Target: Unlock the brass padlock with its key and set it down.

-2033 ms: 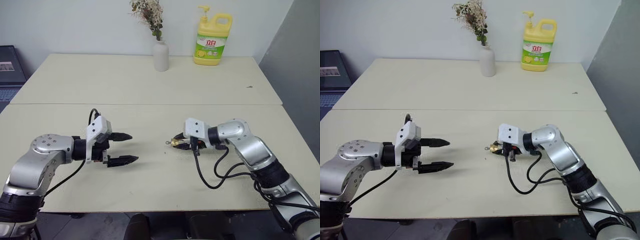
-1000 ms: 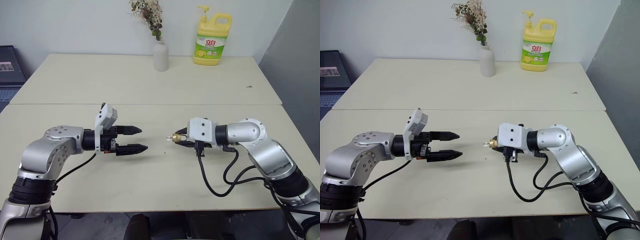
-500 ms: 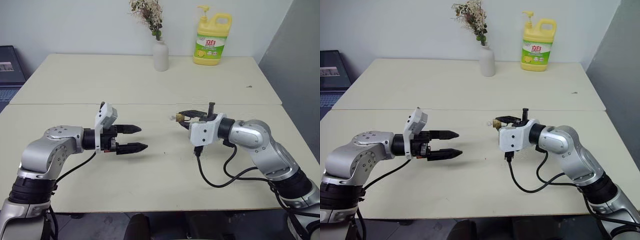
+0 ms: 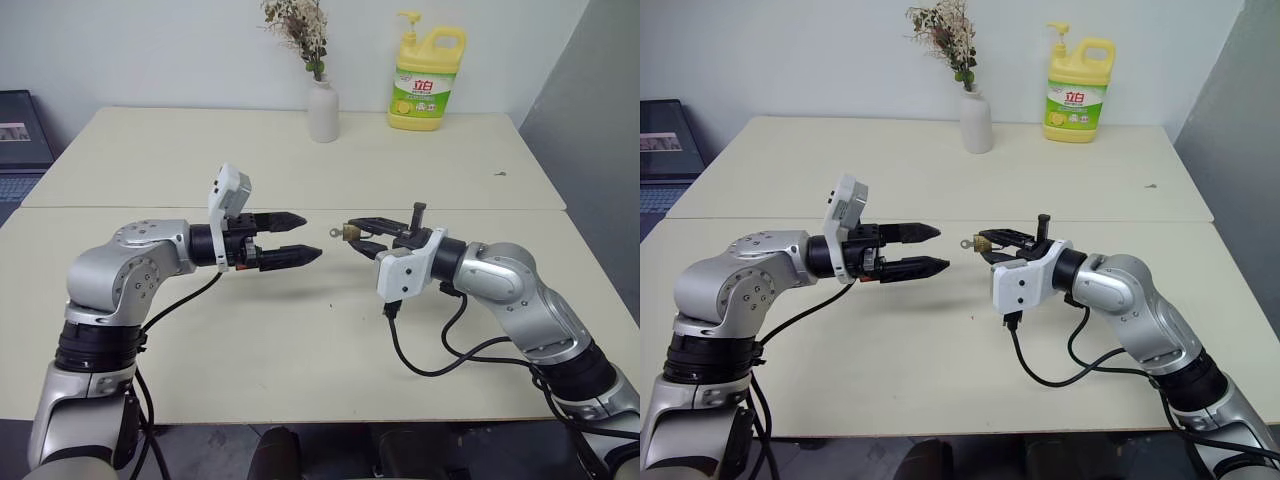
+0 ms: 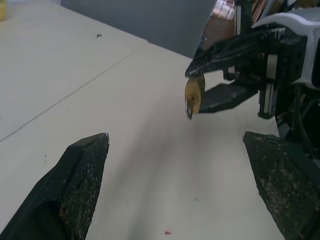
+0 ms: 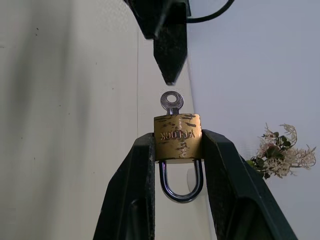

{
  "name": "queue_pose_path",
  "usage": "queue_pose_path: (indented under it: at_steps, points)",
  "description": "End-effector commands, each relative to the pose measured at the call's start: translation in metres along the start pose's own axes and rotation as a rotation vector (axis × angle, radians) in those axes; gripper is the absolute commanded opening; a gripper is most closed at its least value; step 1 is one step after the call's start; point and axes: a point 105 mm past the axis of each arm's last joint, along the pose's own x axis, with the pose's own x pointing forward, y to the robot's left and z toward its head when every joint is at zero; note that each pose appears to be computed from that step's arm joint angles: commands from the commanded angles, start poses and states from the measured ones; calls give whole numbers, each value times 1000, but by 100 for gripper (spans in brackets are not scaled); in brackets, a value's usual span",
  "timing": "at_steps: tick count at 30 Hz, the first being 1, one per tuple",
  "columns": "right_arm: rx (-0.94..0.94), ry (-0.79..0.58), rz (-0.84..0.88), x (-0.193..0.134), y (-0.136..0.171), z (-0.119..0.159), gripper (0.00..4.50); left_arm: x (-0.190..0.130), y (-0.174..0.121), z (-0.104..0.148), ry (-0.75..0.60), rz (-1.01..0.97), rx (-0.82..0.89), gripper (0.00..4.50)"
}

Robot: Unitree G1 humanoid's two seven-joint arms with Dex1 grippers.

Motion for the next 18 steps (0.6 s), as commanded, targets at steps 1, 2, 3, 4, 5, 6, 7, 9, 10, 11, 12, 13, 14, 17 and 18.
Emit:
queue_pose_path:
  at_steps: [1,2,3,4,5,6,7,9,10,11,12,13,14,17,18]
  points:
    - [-49,-22,-49,-2,-15,9,93,4,-8,17,-35,-34,45,450]
    - [-50,-24,-50,-2,-16,10,93,6,-10,17,-38,-44,40,450]
    - [-51,-26,-51,-2,-16,10,93,7,-11,18,-41,-50,36,450]
    - [-54,-28,-51,-2,-16,11,93,7,-11,18,-41,-58,25,450]
    - [-56,-30,-52,-2,-16,12,93,7,-11,18,-41,-61,17,450]
    - [-58,-32,-52,-2,-16,13,93,8,-11,17,-41,-65,11,450]
    - [-61,-33,-52,-2,-16,13,93,8,-12,18,-42,-72,1,450]
    - [-65,-36,-51,-2,-15,14,93,10,-12,19,-50,-80,-13,450]
    - [-66,-37,-51,-2,-15,15,93,10,-12,19,-50,-85,-15,450]
    - [-68,-38,-49,-2,-15,15,93,10,-12,19,-46,-88,-15,431]
    - [-69,-39,-48,-2,-15,15,93,11,-12,19,-43,-90,-16,410]
    - [-71,-41,-47,-2,-14,16,93,11,-11,18,-38,-90,-15,392]
    - [-72,-42,-47,-2,-14,16,93,11,-10,17,-34,-90,-15,358]
    - [-72,-45,-48,-2,-14,17,93,11,-9,15,-25,-98,-17,264]
    - [-72,-47,-48,-1,-14,18,93,11,-8,13,-12,-102,-15,230]
